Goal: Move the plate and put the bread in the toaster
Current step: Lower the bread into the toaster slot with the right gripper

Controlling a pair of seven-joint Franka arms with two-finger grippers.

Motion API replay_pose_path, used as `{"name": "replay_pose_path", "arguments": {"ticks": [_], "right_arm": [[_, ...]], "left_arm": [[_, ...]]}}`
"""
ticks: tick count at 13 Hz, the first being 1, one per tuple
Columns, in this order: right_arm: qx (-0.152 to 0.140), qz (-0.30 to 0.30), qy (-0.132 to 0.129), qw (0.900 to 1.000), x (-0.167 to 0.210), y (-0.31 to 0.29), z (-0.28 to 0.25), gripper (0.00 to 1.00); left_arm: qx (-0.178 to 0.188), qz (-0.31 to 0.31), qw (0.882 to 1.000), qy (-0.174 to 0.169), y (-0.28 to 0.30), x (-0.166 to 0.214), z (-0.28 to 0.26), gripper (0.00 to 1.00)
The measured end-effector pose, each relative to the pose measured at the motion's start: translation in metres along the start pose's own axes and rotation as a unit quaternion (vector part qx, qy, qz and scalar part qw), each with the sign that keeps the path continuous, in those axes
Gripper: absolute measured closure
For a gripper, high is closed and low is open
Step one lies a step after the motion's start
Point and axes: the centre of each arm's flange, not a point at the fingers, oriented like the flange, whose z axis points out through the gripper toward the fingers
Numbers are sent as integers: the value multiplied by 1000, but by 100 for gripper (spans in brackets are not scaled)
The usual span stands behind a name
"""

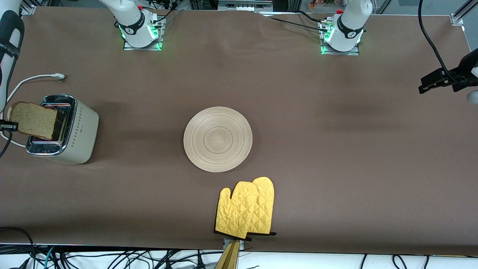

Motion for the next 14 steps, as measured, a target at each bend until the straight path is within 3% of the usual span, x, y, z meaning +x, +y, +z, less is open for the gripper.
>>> {"name": "replay_pose_path", "arguments": {"ticks": [14], "right_arm": [[8,-14,-13,1000,25,-23,32,93]], "left_arm": [[0,0,1000,0,0,0,0,0]]}}
